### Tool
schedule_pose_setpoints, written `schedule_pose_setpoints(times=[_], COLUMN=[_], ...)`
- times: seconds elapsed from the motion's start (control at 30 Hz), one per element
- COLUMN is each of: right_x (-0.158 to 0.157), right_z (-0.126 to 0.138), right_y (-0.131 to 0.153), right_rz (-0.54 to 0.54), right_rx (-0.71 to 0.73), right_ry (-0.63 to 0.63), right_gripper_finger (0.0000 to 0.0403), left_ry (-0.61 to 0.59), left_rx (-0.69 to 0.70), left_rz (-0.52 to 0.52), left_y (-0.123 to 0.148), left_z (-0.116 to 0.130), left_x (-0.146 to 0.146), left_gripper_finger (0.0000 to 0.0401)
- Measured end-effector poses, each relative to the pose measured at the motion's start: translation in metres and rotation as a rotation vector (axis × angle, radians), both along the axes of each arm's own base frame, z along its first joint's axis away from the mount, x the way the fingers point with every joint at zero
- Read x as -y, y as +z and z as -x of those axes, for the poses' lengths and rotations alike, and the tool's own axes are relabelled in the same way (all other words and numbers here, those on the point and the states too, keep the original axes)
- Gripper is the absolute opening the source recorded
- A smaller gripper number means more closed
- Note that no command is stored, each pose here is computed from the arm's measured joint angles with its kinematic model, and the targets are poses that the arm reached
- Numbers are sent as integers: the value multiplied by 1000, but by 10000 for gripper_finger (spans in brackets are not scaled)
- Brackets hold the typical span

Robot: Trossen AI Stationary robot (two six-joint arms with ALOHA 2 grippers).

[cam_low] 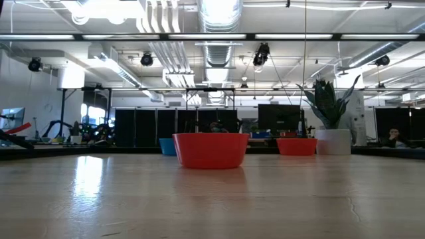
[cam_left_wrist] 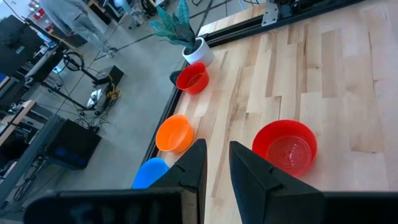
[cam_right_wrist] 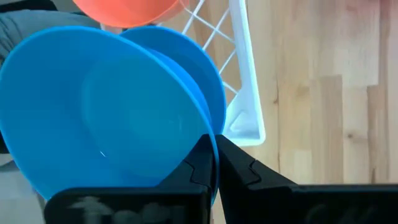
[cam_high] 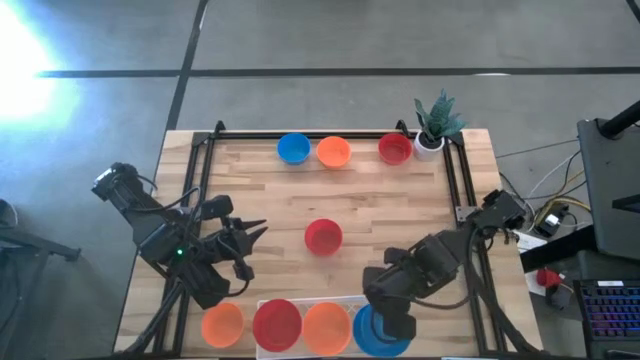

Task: Pick & Place Mini bowls
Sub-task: Stack the bottom blue bowl on top of the other blue bowl on the shelf

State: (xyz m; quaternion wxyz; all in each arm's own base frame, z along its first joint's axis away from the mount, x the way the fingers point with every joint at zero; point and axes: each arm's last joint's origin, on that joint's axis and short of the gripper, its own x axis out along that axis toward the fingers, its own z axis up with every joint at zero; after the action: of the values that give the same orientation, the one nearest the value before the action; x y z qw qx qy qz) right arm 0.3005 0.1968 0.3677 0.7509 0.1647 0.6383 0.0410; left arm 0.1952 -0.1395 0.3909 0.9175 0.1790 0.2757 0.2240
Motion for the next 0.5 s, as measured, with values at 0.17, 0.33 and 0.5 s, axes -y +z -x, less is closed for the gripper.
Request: schedule_pose_setpoints(times=[0.17, 0.33, 0.5], right_x=[3, 3, 3], right_z=[-2, -3, -4], right_y=[-2, -3, -7], right_rz=[22, 29, 35], right_rx=[5, 12, 4], right_ry=[0, 7, 9], right_gripper_finger=[8, 8, 8], left_ry=[0, 0, -1], left_rx=[0, 0, 0], left_rz=[1, 1, 1], left_y=[0, 0, 0], left_z=[0, 0, 0], left_x=[0, 0, 0], left_gripper_finger=[64, 64, 64])
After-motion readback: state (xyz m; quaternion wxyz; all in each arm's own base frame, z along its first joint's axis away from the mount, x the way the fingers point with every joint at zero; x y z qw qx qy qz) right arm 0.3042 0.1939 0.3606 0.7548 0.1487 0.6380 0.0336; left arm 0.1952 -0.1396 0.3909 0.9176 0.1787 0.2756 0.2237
